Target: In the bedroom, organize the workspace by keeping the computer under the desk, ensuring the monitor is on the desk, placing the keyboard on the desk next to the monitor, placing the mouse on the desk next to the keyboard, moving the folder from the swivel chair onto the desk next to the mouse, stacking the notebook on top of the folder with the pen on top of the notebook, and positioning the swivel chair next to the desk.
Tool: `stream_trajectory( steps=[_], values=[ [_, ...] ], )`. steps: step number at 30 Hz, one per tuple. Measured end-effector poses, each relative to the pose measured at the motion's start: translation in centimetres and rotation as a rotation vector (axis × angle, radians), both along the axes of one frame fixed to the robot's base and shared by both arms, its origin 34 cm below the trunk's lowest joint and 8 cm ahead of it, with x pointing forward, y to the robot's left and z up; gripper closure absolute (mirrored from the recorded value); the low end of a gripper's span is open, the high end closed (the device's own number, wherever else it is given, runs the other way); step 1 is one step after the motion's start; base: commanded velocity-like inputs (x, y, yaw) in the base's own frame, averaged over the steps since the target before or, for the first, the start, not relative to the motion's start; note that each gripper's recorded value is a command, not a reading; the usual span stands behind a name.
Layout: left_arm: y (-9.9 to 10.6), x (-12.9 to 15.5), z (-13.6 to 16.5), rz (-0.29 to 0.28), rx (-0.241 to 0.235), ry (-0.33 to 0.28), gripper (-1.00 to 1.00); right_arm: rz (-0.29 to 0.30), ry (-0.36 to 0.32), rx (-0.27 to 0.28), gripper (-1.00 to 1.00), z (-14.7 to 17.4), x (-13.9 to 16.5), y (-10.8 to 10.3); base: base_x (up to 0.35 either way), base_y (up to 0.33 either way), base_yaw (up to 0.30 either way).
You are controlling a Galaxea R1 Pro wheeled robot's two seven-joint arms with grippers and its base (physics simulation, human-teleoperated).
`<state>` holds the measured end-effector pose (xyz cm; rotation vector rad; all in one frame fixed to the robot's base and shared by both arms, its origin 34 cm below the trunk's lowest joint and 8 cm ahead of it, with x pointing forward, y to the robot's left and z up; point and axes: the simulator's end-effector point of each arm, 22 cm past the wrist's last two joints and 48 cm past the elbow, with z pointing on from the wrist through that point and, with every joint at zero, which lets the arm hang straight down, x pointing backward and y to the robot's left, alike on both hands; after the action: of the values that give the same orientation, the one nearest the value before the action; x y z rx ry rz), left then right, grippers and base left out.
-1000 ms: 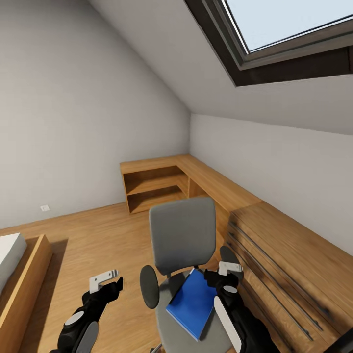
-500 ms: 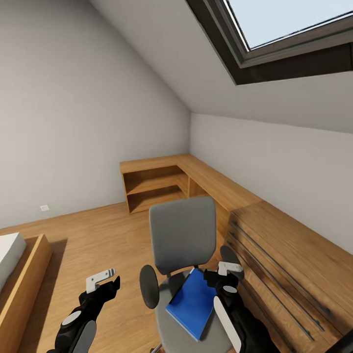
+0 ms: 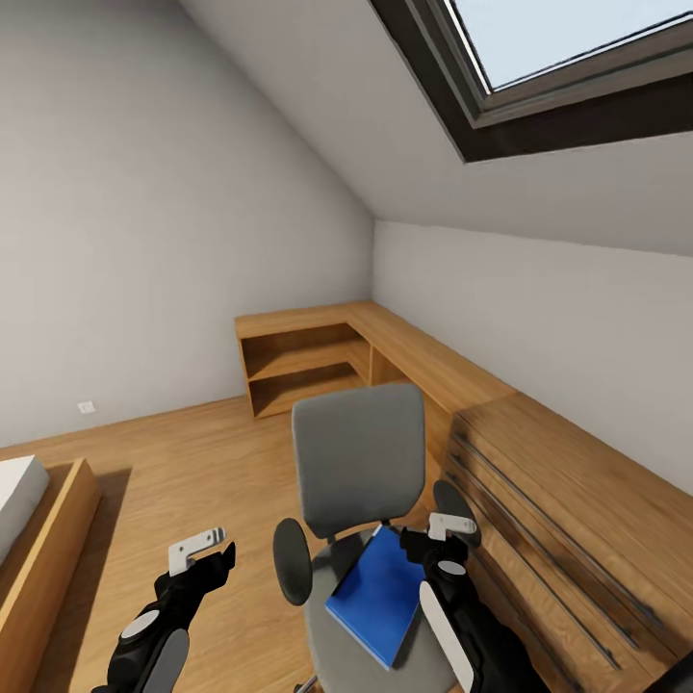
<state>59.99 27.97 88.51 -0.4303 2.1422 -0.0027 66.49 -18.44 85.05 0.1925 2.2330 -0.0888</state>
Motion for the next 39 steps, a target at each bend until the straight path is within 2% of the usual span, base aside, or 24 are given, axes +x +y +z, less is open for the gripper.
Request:
stream_trajectory(
  steps=[5,6,7,8,11,15,23,27,33,39],
  values=[
    [1.0,0.1,-0.5,0.022,0.001,0.001,-1.00,-0.006,-0.008,0.001,-1.00,-0.6,0.2,-0.2,0.000,0.000,0.000],
    [4.9,-0.4,-0.7,0.118,-0.017,0.003,-1.00,0.031,-0.007,-0.004,-1.00,-3.6,-0.4,1.0,0.000,0.000,0.000],
    [5.6,-0.5,-0.9,0.144,-0.040,0.002,-1.00,0.049,0.060,-0.013,-1.00,-6.9,-1.5,0.9,0.000,0.000,0.000],
    [5.8,-0.6,-1.1,0.157,-0.063,0.002,-1.00,0.071,0.060,-0.008,-1.00,-7.2,-0.5,1.1,0.000,0.000,0.000],
    [5.9,-0.5,-1.5,0.174,-0.105,0.000,-1.00,0.107,0.063,-0.007,-1.00,-7.5,2.5,0.9,0.000,0.000,0.000],
    [6.1,-0.5,-2.0,0.186,-0.124,-0.002,-1.00,0.116,0.044,-0.019,-1.00,-6.5,5.7,0.0,0.000,0.000,0.000],
    [6.2,-0.3,-2.9,0.190,-0.129,-0.005,-1.00,0.162,0.047,0.069,-1.00,-7.4,6.2,2.0,0.000,0.000,0.000],
    [6.2,-0.2,-3.3,0.190,-0.129,-0.006,-1.00,0.166,0.049,0.079,-1.00,-8.0,6.2,2.2,0.000,0.000,0.000],
    [6.2,0.5,-2.5,0.185,-0.127,-0.043,-1.00,0.171,0.051,0.081,-1.00,-8.8,6.2,2.5,0.000,0.000,0.001],
    [5.7,0.7,-3.1,0.176,-0.126,-0.045,-1.00,0.172,0.052,0.083,-1.00,-9.6,6.3,2.6,0.000,0.000,0.118]
  ],
)
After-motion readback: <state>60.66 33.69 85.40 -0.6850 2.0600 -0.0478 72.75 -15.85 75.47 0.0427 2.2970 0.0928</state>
